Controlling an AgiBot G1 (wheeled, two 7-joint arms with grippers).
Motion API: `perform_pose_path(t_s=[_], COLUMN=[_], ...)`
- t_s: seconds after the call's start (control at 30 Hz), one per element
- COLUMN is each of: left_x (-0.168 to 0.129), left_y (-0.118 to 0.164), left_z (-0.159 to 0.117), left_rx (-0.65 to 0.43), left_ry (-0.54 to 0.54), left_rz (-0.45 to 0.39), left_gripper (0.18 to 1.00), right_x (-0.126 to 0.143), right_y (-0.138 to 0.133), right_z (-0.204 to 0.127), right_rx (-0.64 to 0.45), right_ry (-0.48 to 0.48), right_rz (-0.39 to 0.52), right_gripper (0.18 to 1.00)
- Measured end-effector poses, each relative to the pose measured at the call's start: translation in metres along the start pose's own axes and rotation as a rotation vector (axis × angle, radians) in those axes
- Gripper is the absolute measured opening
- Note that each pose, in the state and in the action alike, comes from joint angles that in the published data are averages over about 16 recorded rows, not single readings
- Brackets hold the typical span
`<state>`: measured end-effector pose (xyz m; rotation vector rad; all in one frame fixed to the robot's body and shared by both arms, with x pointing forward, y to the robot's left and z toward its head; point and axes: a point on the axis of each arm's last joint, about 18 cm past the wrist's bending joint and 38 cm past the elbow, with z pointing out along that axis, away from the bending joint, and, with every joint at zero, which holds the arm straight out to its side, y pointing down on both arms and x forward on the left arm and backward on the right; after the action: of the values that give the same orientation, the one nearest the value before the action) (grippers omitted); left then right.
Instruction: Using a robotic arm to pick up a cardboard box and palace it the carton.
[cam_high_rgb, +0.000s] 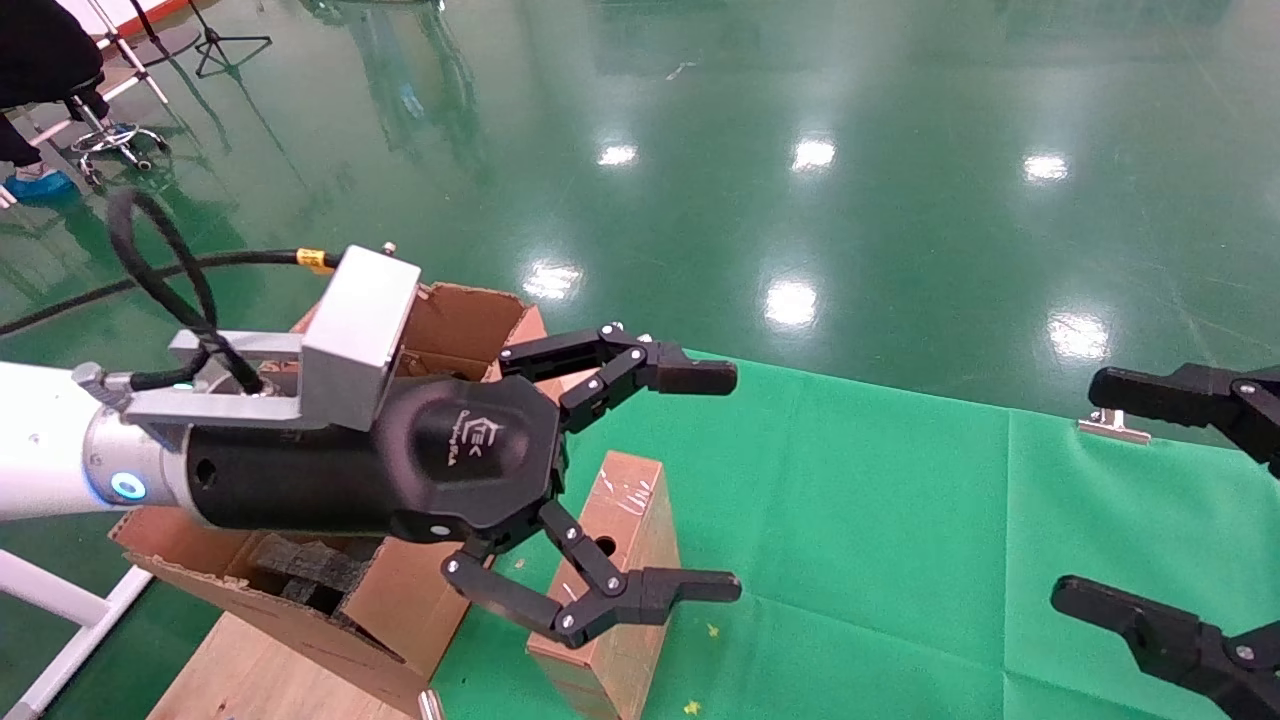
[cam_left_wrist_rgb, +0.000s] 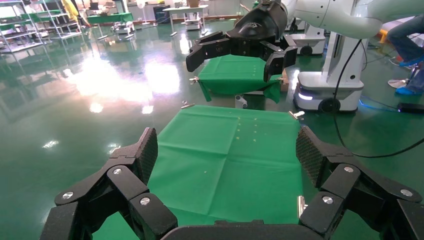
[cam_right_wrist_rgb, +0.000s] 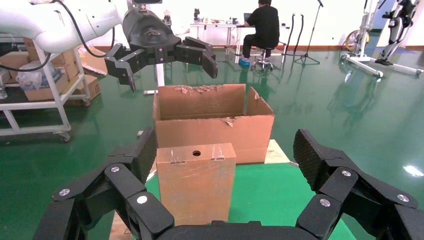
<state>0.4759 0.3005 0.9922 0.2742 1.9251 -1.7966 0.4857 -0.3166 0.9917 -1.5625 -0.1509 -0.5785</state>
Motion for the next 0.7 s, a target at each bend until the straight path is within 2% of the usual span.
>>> perform_pose_path(t_s=[0.43, 0.7], left_x=[0.0, -0.0042], left_y=[0.0006, 0.0064], left_z=[-0.0004, -0.0052], left_rx=[-0.009, -0.136], left_ry=[-0.001, -0.015], left_rz=[0.002, 0.032], left_gripper=[1.001, 1.001], right_x=[0.0, 0.0], right_y=[0.0, 0.0], right_z=[0.0, 0.0], right_rx=[0.0, 0.0], right_ry=[0.0, 0.0], right_rz=[0.0, 0.0], right_gripper=[1.001, 0.998])
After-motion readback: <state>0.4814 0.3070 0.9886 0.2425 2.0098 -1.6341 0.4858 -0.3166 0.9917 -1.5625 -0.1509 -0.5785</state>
